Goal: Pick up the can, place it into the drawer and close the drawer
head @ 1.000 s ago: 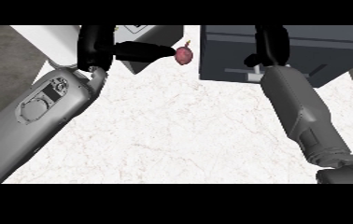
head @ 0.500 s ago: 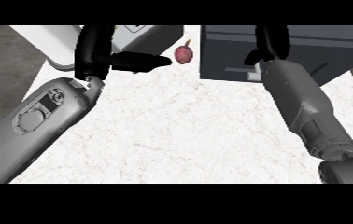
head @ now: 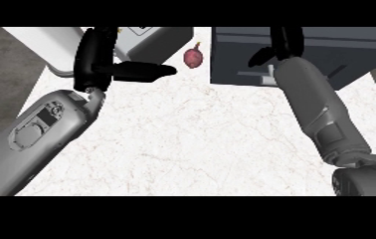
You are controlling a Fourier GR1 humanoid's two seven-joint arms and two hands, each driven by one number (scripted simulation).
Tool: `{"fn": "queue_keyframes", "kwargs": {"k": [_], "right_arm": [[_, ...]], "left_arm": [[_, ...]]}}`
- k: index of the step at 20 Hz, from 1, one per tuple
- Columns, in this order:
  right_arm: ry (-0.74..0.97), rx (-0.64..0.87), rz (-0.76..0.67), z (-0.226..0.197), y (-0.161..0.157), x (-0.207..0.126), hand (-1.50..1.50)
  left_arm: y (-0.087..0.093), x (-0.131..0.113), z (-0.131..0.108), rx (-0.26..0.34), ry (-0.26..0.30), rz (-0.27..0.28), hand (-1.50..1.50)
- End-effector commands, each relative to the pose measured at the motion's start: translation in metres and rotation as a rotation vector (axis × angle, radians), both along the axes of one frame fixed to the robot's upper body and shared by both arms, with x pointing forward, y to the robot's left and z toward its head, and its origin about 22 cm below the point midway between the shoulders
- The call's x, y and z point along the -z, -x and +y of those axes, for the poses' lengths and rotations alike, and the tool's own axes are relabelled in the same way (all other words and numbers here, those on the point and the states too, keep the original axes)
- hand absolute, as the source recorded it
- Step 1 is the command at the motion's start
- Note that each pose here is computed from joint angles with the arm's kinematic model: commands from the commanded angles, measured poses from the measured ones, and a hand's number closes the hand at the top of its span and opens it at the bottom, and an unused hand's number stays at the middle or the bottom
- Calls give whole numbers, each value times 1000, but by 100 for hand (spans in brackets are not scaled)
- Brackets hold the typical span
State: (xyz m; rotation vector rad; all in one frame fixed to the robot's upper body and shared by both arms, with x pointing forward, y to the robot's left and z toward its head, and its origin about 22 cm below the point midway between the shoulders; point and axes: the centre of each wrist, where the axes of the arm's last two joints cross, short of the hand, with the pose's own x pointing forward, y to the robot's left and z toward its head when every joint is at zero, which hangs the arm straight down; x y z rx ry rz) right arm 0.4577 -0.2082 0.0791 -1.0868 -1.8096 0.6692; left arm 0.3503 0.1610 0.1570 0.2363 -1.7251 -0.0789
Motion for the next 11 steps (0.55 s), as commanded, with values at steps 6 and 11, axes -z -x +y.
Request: {"fn": "queue_keyframes", "kwargs": {"k": [6, 11], "right_arm": [[-528, -129, -33, 35, -10, -30, -150], [-567, -108, -44, 31, -12, -34, -150]], "left_arm": [[11, 17, 15, -32, 3, 17, -150], [18, 16, 35, -28, -3, 7, -150]]}}
